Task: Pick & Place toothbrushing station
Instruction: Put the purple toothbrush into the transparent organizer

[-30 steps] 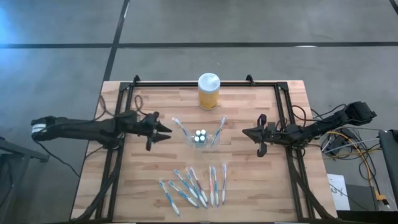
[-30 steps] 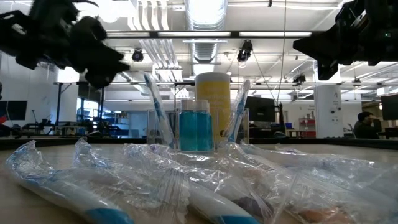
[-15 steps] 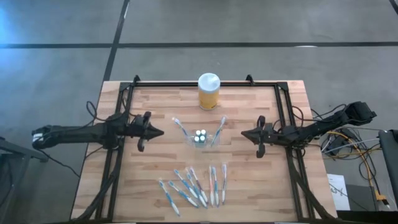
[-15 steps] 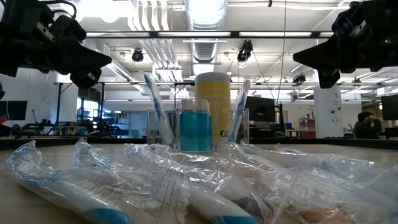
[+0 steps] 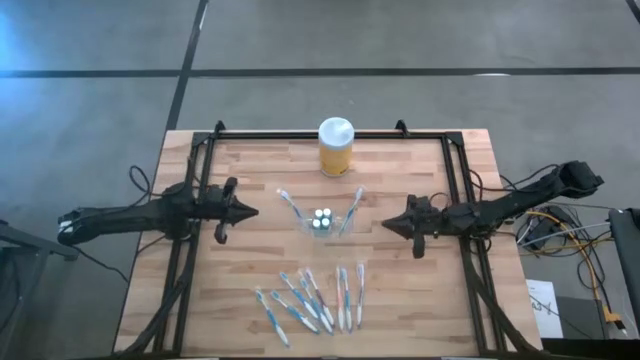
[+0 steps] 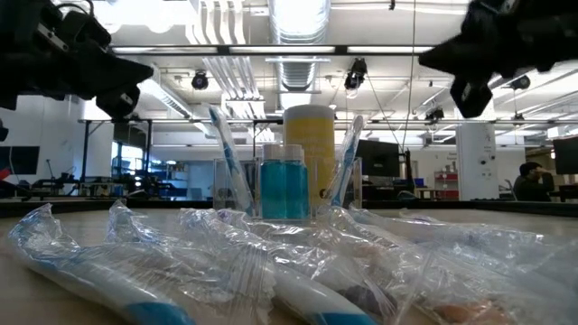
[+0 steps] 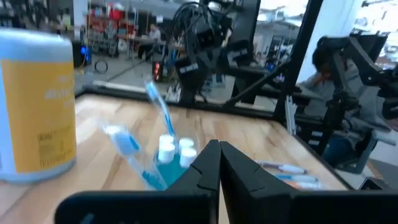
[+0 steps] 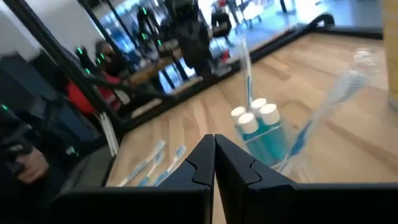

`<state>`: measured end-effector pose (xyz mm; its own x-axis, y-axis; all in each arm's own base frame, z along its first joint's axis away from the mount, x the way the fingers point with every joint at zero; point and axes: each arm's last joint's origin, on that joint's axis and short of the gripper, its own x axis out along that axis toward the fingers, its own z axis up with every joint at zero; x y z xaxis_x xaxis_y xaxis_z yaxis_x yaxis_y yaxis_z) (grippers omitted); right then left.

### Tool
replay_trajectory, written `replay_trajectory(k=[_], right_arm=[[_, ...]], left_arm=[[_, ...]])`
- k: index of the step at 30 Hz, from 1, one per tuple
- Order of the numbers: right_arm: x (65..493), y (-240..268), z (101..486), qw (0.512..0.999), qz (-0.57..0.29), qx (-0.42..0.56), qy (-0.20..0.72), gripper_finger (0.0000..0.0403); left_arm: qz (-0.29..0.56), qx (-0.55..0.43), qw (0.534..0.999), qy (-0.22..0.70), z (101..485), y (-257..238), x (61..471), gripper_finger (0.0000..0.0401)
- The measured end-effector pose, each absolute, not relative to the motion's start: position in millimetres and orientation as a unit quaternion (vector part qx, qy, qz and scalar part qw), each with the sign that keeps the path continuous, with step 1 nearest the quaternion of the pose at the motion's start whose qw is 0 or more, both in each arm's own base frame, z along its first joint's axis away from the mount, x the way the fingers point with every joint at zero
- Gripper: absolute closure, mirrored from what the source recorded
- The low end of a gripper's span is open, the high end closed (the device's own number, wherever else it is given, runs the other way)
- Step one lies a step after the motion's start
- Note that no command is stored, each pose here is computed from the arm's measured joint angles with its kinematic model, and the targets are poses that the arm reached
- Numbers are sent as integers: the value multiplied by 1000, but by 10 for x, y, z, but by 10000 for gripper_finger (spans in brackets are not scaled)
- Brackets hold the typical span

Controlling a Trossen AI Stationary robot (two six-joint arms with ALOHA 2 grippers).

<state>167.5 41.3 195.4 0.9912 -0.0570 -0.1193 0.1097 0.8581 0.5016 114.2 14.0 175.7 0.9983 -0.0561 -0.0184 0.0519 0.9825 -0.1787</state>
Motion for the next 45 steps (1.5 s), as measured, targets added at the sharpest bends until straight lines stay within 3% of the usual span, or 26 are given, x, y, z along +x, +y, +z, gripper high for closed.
replay_trajectory(k=[12, 21, 24, 30, 36, 45], right_arm=[[2458, 894, 2524, 977, -54, 146, 147, 394], [2753, 1071, 2665, 962, -58, 109, 242, 394], [2754, 1124, 2577, 950, -44, 135, 279, 394], [2722, 1231, 2078, 890, -116, 243, 369, 386], [2697, 1351, 1717, 834, -176, 274, 446, 341], [2893, 1508, 1578, 779, -156, 324, 514, 267]], left_arm=[[-27, -90, 995, 19, 1743, 138, 1135, 395], [-29, -102, 994, -5, 1789, 132, 1105, 397], [-31, -101, 994, 1, 1777, 128, 1090, 398], [-28, -107, 993, 38, 1703, 126, 1078, 386], [-27, -112, 993, 41, 1698, 126, 1077, 393], [-29, -99, 994, 42, 1695, 125, 1076, 389]])
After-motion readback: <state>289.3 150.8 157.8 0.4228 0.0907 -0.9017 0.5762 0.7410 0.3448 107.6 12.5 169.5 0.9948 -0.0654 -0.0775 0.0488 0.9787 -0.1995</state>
